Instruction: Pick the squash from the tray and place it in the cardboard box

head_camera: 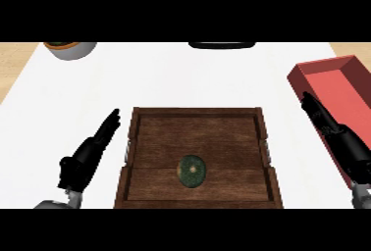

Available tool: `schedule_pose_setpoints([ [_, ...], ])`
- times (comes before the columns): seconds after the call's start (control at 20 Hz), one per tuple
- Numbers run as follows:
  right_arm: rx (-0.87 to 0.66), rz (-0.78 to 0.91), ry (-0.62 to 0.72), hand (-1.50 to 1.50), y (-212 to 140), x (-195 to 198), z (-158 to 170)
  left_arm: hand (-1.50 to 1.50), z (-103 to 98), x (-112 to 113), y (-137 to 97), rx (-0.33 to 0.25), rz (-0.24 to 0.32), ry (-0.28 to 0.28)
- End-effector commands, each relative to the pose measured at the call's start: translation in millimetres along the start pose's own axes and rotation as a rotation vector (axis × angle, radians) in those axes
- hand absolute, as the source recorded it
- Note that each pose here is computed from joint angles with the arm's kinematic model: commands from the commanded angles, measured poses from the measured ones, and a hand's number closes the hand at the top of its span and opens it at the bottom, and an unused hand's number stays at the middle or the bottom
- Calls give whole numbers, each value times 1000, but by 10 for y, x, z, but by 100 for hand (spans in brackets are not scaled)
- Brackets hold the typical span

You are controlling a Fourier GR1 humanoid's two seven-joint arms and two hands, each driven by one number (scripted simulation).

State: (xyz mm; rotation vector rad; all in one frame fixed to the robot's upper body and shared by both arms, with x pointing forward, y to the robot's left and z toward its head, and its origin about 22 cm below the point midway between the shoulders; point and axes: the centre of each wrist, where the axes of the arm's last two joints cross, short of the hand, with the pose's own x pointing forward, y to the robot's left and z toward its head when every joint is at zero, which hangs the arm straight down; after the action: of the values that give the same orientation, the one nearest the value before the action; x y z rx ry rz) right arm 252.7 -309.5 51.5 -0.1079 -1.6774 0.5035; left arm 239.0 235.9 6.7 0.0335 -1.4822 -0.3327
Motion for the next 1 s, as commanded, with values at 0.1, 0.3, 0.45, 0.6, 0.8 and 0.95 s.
schedule_pose_setpoints([
  [0.1, -161, -229, -45, 150, -10, -75, -86, 0, -32, 280, 175, 155, 91, -48],
  [0.3, -81, 361, -5, 150, -439, 69, -56, 0, -139, 255, 180, 234, 203, -64],
  [0.45, -282, -39, 48, -150, 523, -501, -315, 0, -43, 293, 152, 275, 270, -52],
  [0.6, -234, 55, -139, -150, 517, -536, -321, 0, -233, 579, 365, 291, 263, -46],
  [0.8, -58, 163, -171, -150, 361, -140, -436, 0, -211, 414, 462, 304, 269, -47],
  [0.95, 92, 340, -103, -150, 132, 102, -475, 0, -134, 373, 474, 297, 267, -46],
])
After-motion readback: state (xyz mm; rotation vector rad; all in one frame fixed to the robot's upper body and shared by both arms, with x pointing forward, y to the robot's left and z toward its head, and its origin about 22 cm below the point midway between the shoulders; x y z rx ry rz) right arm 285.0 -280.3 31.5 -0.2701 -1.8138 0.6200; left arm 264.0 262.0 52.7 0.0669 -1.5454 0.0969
